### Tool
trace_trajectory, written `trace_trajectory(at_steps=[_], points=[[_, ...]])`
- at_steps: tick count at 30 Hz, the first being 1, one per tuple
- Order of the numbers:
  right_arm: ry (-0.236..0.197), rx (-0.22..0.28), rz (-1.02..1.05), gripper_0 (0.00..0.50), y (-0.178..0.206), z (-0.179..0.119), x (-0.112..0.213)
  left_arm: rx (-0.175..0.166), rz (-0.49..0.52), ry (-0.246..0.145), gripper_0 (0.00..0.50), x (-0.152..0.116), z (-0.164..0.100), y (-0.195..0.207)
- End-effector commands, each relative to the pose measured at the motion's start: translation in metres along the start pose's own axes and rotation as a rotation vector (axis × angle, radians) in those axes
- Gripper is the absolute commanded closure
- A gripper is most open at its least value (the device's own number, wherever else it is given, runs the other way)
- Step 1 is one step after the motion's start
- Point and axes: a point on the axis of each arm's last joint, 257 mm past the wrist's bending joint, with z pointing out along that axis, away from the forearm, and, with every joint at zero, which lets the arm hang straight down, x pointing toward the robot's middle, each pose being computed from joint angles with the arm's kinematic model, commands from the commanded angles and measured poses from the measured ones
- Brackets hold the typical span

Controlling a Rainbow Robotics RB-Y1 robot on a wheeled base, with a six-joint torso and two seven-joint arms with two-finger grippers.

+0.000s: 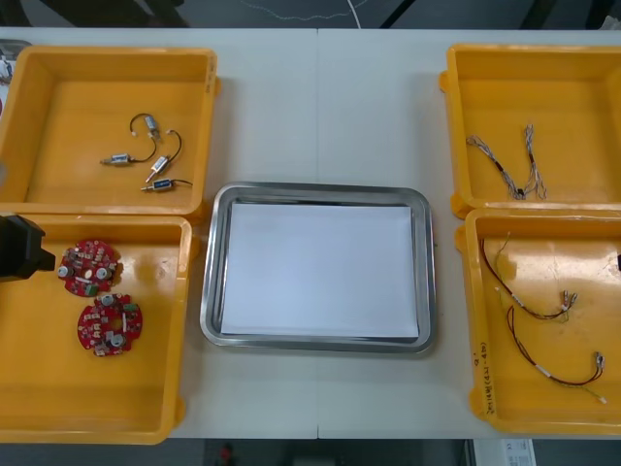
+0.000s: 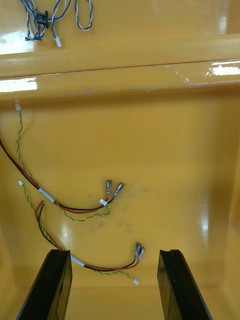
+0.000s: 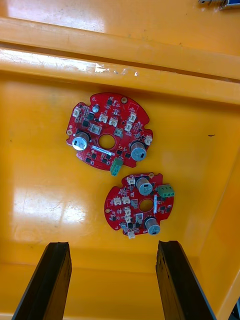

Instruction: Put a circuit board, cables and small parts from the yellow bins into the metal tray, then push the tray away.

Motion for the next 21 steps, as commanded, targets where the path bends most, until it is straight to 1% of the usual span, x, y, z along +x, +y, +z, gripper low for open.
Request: trace_trajectory(at_steps=[1,21], points=[[-0.002,0.050,0.021,0.000,-0.0159,-0.0095,-0.0009,-0.040,0.058,-0.029,0.000,-0.0051,-0.0139,0.0132],[-0.002,0.050,0.021,0.000,-0.0159,-0.0095,-0.0009,-0.040,0.058,-0.029,0.000,-0.0051,-0.0139,0.0132]])
